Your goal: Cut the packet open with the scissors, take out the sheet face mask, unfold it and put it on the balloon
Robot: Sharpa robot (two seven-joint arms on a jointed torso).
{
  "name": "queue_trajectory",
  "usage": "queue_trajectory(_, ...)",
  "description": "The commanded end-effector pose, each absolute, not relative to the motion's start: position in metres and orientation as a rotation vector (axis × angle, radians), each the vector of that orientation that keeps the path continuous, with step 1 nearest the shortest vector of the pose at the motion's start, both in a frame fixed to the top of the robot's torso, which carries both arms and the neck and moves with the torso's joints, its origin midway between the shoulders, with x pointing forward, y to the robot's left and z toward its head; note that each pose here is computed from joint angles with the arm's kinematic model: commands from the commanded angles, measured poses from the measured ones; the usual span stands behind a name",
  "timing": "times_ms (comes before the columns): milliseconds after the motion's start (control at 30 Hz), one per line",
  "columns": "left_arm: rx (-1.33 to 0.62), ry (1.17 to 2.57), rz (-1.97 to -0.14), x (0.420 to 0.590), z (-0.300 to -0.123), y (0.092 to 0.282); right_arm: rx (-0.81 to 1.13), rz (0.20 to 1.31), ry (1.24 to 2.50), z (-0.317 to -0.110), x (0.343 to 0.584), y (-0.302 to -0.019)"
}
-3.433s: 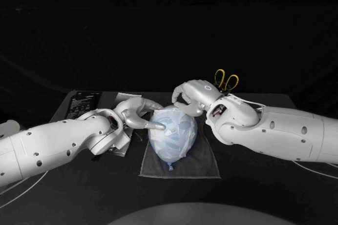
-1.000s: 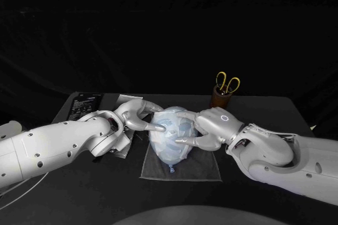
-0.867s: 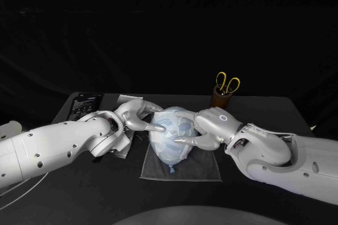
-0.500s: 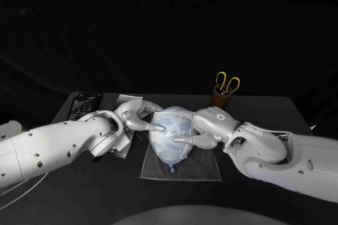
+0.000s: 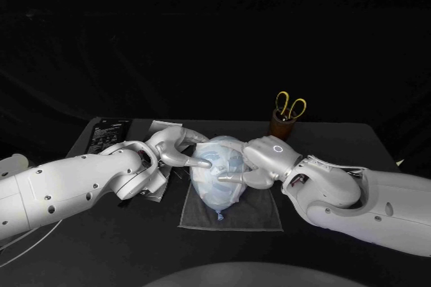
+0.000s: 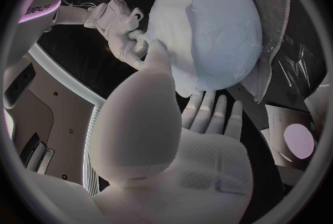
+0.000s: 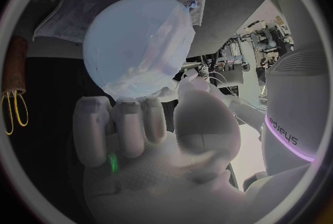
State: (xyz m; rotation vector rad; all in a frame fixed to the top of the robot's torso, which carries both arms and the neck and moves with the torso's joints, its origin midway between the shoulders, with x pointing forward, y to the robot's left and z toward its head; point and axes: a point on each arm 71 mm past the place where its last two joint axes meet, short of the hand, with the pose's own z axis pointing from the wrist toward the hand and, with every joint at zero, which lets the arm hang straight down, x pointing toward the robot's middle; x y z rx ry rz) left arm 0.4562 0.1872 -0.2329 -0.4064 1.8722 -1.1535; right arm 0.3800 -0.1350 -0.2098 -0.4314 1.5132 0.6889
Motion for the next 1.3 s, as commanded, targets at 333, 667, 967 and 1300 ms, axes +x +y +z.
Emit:
queue_trajectory(333,-0.392,1.902,-1.176,0.452,-0.235,0.181,-0.45,0.625,1.542,-0.212,0.393,-0.132)
queue_trajectory(667,-0.39,1.904,-1.181,0.451,-0.235,0.179,-0.463,0.553,1.616,-0.206,0.415,-0.132)
queue_trajectory(967,-0.39,1.905,-1.181,0.451,-0.235,0.178,-0.435,0.531,1.628,-0.193,0.432,-0.136)
queue_trajectory(1300,-0.392,1.905,-1.177,0.452,-0.235,0.179,-0.353,0.717,1.514,-0.17,0.417,-0.14)
